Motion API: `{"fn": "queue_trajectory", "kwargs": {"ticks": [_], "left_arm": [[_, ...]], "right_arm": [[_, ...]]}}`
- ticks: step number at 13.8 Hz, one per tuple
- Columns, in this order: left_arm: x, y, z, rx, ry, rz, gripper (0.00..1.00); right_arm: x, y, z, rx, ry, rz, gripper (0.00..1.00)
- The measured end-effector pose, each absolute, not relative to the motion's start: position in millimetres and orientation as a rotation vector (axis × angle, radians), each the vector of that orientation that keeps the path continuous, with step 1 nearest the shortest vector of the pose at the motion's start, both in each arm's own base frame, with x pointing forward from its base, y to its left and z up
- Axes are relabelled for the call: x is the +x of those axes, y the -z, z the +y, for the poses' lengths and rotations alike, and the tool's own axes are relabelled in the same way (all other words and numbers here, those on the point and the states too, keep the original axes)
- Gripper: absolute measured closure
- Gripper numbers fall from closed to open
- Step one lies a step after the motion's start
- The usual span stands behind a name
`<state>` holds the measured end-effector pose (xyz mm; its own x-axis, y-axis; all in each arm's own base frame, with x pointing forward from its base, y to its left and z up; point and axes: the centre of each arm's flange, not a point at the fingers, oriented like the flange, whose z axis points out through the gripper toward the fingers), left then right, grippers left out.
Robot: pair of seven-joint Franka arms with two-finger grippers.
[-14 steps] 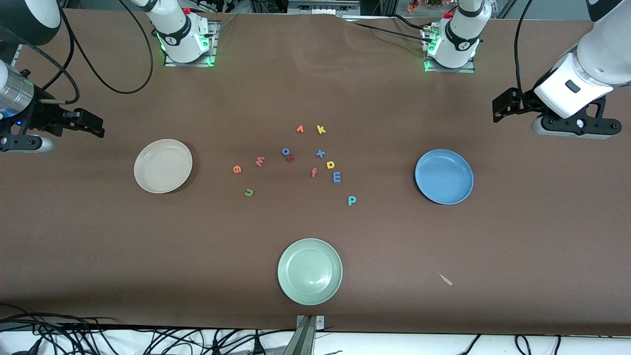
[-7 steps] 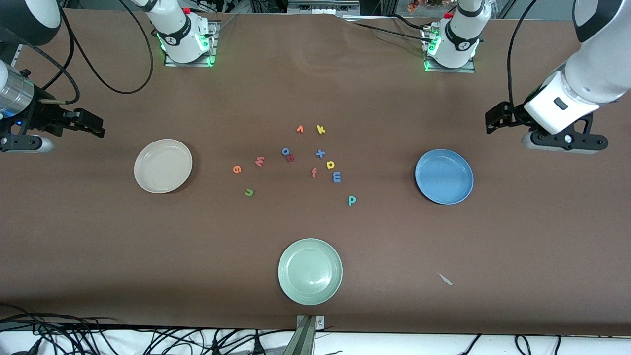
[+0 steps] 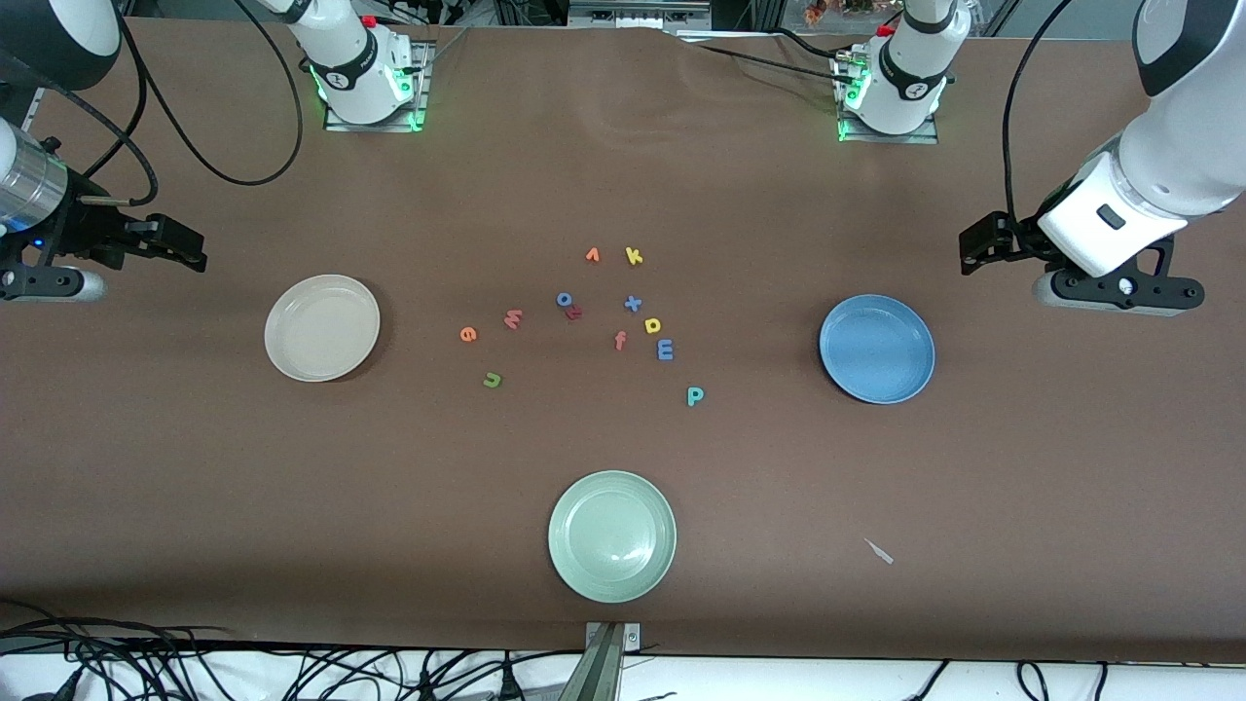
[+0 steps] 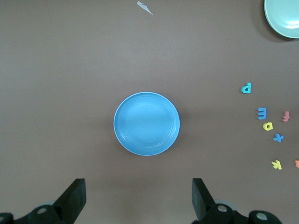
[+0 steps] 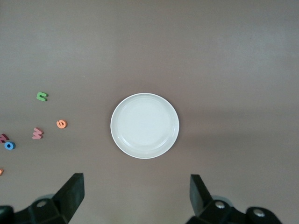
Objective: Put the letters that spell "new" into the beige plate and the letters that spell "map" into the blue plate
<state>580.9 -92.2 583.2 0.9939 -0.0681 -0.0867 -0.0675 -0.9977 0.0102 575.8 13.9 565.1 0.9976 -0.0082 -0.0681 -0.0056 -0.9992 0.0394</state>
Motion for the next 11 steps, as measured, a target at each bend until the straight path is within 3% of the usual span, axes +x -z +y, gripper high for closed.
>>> {"fn": "queue_trajectory", "kwargs": {"ticks": [11], "left_arm": [[581.7,-583.5,-85.7,3.13,0.138,-0.088,0.0]], "right_arm": [[575.7,-564.9,13.7,3.101,0.107,-0.011,0.0]]}}
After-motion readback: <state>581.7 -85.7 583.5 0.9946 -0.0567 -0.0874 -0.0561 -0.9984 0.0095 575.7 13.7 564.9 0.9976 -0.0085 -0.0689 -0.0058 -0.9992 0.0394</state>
